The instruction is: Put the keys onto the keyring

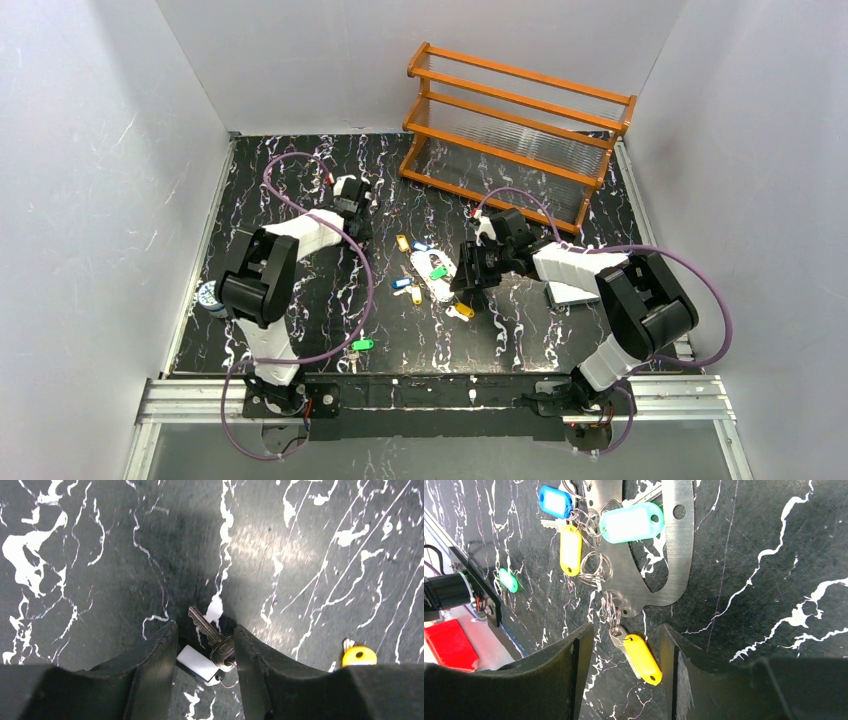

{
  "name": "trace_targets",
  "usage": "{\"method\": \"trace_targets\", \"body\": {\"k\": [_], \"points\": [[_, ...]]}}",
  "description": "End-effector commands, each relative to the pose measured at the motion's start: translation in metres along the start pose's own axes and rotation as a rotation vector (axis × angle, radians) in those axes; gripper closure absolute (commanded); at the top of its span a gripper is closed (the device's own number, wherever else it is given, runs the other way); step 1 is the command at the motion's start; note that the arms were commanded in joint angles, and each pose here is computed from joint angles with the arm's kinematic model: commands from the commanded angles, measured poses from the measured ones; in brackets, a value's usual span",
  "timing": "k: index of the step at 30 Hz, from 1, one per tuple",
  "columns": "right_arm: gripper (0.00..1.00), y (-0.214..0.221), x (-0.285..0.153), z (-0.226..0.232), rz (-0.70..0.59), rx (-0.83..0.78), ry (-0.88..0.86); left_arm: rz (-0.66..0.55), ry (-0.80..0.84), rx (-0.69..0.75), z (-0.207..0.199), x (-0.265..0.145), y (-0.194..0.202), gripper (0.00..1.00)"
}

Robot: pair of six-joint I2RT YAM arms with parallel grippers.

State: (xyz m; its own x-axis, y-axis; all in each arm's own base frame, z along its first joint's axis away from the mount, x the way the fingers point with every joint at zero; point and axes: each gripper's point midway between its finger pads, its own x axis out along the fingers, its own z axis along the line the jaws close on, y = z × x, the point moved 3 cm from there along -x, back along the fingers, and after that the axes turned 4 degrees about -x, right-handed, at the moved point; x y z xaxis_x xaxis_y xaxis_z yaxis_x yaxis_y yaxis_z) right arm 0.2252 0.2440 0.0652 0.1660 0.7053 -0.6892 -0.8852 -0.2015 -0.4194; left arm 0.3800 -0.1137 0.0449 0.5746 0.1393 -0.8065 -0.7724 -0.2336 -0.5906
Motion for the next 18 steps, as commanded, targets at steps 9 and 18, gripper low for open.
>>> {"method": "trace_targets", "body": {"k": [9, 18], "points": [[0.40, -0.036, -0.007, 0.009, -0.081, -0.067, 0.014, 0.129, 0.113, -0.027, 0.014, -0.054, 0.071, 0.65], [0.39, -0.059, 0.000, 0.005, -0.106, -0.069, 0.050, 0.029, 0.191, -0.057, 0.023, -0.105, 0.062, 0.42]]}}
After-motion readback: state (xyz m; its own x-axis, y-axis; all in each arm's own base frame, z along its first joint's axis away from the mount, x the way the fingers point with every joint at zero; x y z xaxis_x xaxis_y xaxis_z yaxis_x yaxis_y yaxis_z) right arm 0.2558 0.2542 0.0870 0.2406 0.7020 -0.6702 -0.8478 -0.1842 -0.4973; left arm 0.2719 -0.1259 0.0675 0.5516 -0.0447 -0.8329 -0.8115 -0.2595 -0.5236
